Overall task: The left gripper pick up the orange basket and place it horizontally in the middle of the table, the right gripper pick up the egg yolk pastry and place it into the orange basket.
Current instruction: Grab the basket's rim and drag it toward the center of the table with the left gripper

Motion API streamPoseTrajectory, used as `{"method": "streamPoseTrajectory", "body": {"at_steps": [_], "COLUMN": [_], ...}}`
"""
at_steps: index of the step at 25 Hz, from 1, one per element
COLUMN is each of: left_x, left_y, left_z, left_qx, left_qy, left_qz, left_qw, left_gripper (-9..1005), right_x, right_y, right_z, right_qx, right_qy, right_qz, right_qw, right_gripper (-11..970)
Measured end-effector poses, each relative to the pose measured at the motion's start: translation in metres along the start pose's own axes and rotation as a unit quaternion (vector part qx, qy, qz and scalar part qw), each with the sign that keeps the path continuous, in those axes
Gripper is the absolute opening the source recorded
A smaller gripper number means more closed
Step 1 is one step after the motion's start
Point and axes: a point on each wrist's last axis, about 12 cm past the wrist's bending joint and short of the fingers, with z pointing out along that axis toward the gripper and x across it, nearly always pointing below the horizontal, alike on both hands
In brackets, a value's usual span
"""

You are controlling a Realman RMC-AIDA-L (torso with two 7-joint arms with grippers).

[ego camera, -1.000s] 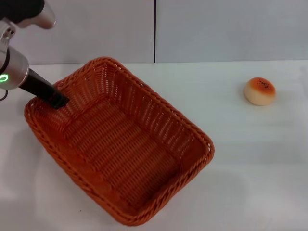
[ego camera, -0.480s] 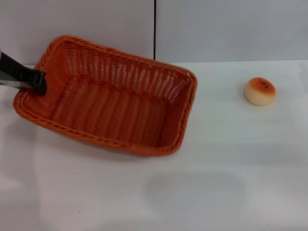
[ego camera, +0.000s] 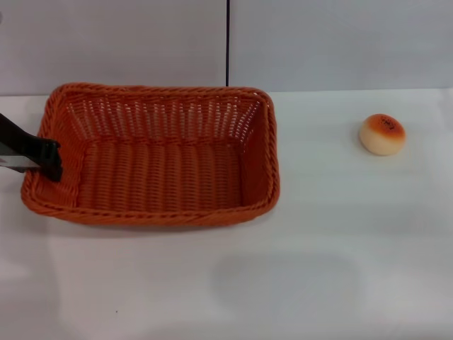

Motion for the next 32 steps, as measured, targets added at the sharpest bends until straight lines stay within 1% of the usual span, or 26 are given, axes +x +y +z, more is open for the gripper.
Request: {"method": "streamPoseTrajectory", "body": {"at_steps": [4, 9, 15, 17, 20, 22, 25, 27, 30, 31, 32], "left_x": [0.004, 0.012, 0.015, 0.015, 0.013, 0.014, 0.013, 0.01, 0.009, 0.005, 0.004], "left_y": [0.0, 0.007, 0.015, 0.015, 0.012, 0.011, 0.01, 0.008, 0.007, 0.009, 0.011], "left_z": [0.001, 0.0, 0.001, 0.005, 0.014, 0.018, 0.018, 0.013, 0.011, 0.002, -0.002], "left_qx": [0.025, 0.048, 0.046, 0.05, 0.064, 0.068, 0.069, 0.065, 0.063, 0.058, 0.057], "left_qy": [-0.007, -0.029, -0.066, -0.059, -0.031, -0.024, -0.025, -0.038, -0.045, -0.066, -0.076], "left_qz": [-0.004, -0.016, -0.017, -0.018, -0.02, -0.02, -0.016, 0.001, 0.004, 0.007, 0.006], "left_qw": [1.0, 0.998, 0.997, 0.997, 0.997, 0.997, 0.997, 0.997, 0.997, 0.996, 0.995], "left_gripper": [141, 154, 174, 181, 191, 198, 208, 215, 225, 269, 313], "right_x": [-0.001, -0.003, -0.001, -0.001, -0.001, -0.001, -0.001, -0.001, -0.002, -0.002, -0.002], "right_y": [0.0, 0.001, 0.0, 0.0, -0.001, -0.001, -0.001, -0.002, -0.003, -0.003, -0.004], "right_z": [0.007, 0.013, 0.014, 0.014, 0.014, 0.014, 0.013, 0.011, 0.006, 0.004, -0.001], "right_qx": [-0.001, -0.009, -0.008, -0.008, -0.005, -0.006, -0.007, -0.006, -0.006, -0.006, -0.005], "right_qy": [-0.002, -0.002, 0.006, 0.006, 0.009, 0.01, 0.01, 0.01, 0.007, 0.006, 0.003], "right_qz": [0.0, -0.003, -0.004, -0.004, -0.004, -0.004, -0.004, -0.005, -0.006, -0.006, -0.006], "right_qw": [1.0, 1.0, 1.0, 1.0, 1.0, 1.0, 1.0, 1.0, 1.0, 1.0, 1.0], "right_gripper": [614, 614, 614, 614, 614, 614, 614, 614, 614, 614, 614]}}
